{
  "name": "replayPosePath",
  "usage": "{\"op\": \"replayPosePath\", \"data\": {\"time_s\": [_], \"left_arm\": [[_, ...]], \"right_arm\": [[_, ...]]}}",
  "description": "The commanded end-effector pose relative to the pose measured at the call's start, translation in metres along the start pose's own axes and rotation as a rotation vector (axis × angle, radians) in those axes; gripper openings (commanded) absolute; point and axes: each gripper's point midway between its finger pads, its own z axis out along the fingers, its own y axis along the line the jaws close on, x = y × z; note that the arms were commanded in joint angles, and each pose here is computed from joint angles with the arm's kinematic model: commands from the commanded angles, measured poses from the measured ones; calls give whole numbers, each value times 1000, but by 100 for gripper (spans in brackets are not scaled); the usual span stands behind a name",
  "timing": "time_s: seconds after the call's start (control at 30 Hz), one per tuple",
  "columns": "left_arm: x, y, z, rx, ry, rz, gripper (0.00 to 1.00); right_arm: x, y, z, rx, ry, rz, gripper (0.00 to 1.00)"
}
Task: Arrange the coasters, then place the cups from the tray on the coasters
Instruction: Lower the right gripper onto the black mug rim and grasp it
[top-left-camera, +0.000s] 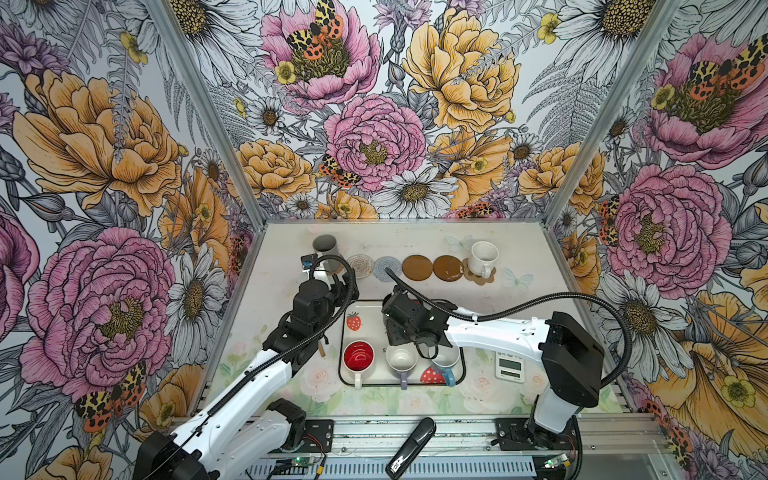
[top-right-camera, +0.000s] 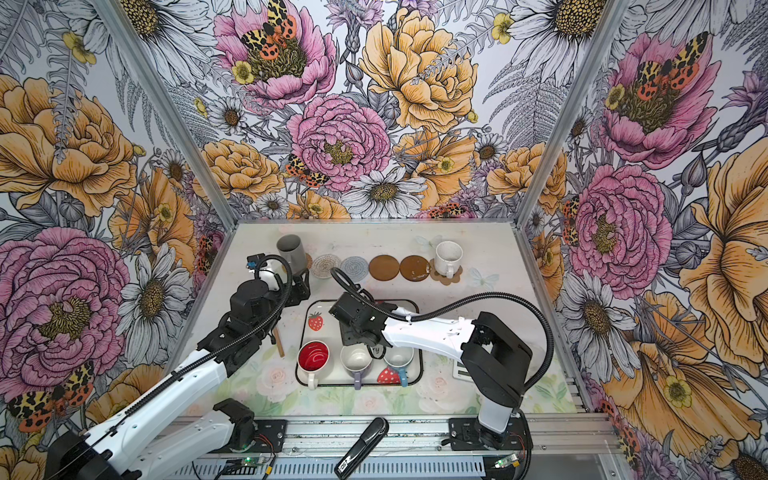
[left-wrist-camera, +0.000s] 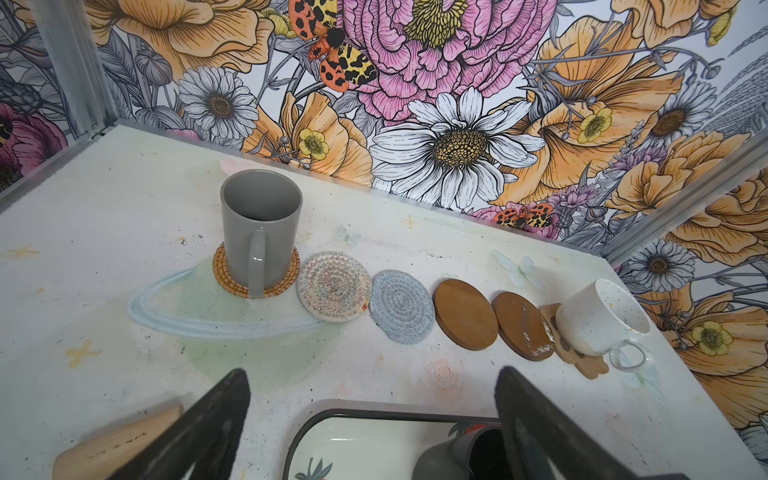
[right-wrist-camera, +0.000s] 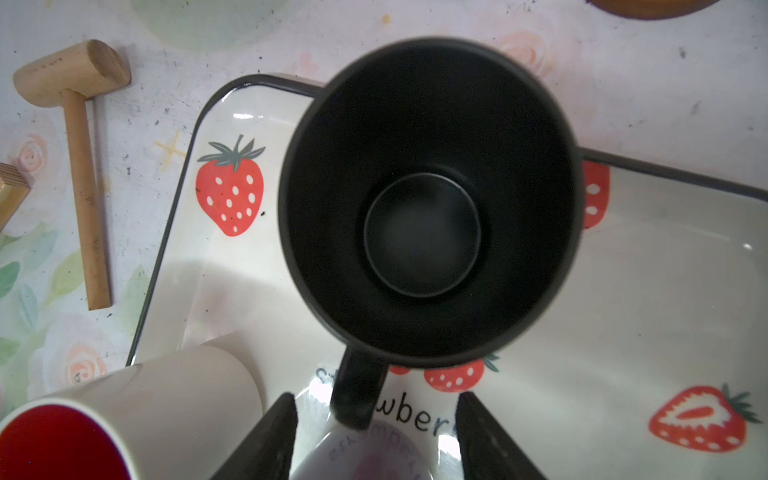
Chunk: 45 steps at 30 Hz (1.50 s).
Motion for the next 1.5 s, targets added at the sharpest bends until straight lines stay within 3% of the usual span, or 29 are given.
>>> {"op": "replayPosePath", "data": {"time_s": [0.0, 0.83, 1.47], "left_arm": [[2, 2, 2, 4, 4, 4, 94], [6, 11, 5, -9, 8, -7, 94], [10, 17, 10, -25, 19, -11, 94]], "right_arm": [[-11, 9, -2, -14, -22, 22, 64], [-24, 3, 14, 13, -47, 44, 57], [-29, -6, 21, 37, -55, 50, 39]]}}
